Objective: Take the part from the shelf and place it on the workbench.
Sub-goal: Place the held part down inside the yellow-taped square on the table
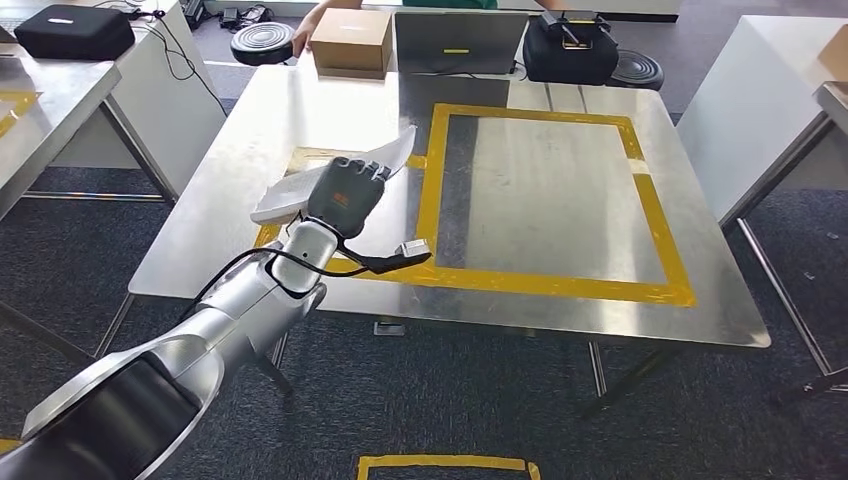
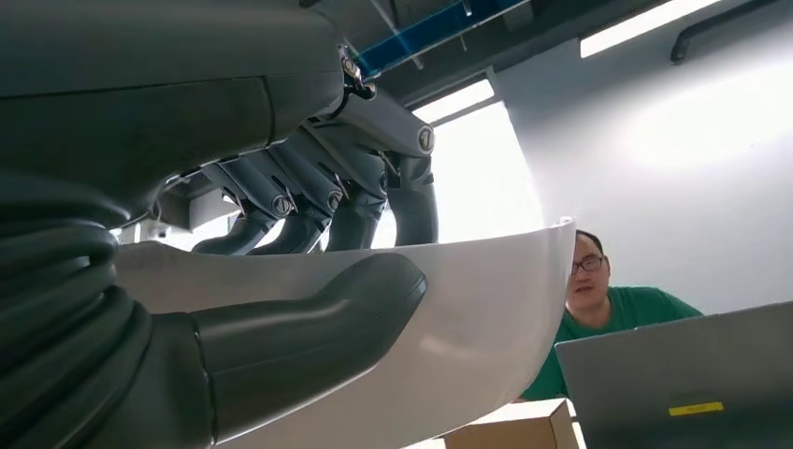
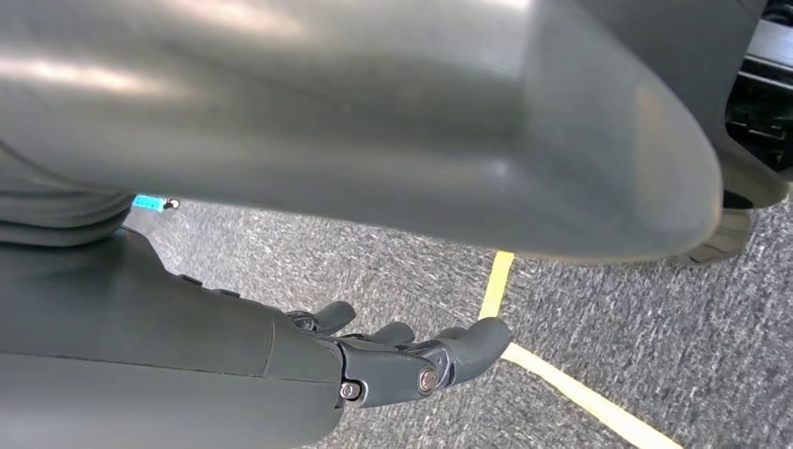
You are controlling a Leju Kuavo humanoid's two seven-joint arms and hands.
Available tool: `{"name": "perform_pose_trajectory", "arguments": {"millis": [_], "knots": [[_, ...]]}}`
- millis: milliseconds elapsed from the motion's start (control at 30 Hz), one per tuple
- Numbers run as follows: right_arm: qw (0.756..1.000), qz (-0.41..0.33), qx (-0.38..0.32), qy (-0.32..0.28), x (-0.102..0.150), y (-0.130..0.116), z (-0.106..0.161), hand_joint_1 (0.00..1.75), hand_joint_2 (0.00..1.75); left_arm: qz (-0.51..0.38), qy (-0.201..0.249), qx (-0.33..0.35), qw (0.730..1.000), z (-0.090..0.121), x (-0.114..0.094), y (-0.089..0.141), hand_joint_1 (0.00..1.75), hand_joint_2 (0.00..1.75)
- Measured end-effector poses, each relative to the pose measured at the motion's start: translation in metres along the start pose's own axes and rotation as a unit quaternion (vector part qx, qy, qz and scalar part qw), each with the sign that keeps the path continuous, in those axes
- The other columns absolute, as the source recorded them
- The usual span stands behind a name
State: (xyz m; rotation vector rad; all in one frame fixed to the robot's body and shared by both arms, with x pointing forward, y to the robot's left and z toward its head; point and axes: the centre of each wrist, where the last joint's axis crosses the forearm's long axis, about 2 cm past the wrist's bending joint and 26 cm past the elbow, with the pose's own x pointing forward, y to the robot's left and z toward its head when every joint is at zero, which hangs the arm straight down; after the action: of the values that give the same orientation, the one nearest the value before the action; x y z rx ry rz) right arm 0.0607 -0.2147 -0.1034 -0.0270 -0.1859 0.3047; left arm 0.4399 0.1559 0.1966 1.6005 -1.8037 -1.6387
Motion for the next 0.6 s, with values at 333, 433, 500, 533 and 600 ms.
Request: {"name": "perform_pose_trajectory", "arguments": {"millis": [333, 433, 500, 533, 600], "knots": [[1.0, 0.004, 0.001, 0.003, 0.001, 0.001, 0.0, 0.0, 0.0, 0.08, 0.016, -0.005, 0.997, 0.0, -0.004, -0.001, 1.75, 1.75], [1.0, 0.008, 0.0, 0.002, 0.003, 0.001, 0.0, 0.0, 0.0, 0.1, 0.026, -0.018, 0.994, 0.0, 0.001, -0.001, 1.75, 1.75], [1.0, 0.01, 0.0, 0.001, 0.004, 0.0, 0.0, 0.0, 0.0, 0.108, 0.032, -0.028, 0.993, 0.0, 0.003, -0.002, 1.75, 1.75], [1.0, 0.01, 0.0, 0.0, 0.004, 0.0, 0.0, 0.0, 0.0, 0.112, 0.034, -0.032, 0.993, 0.0, 0.004, -0.003, 1.75, 1.75], [1.0, 0.011, -0.001, -0.001, 0.005, 0.0, 0.0, 0.0, 0.0, 0.122, 0.035, -0.041, 0.991, 0.0, 0.004, -0.004, 1.75, 1.75]]}}
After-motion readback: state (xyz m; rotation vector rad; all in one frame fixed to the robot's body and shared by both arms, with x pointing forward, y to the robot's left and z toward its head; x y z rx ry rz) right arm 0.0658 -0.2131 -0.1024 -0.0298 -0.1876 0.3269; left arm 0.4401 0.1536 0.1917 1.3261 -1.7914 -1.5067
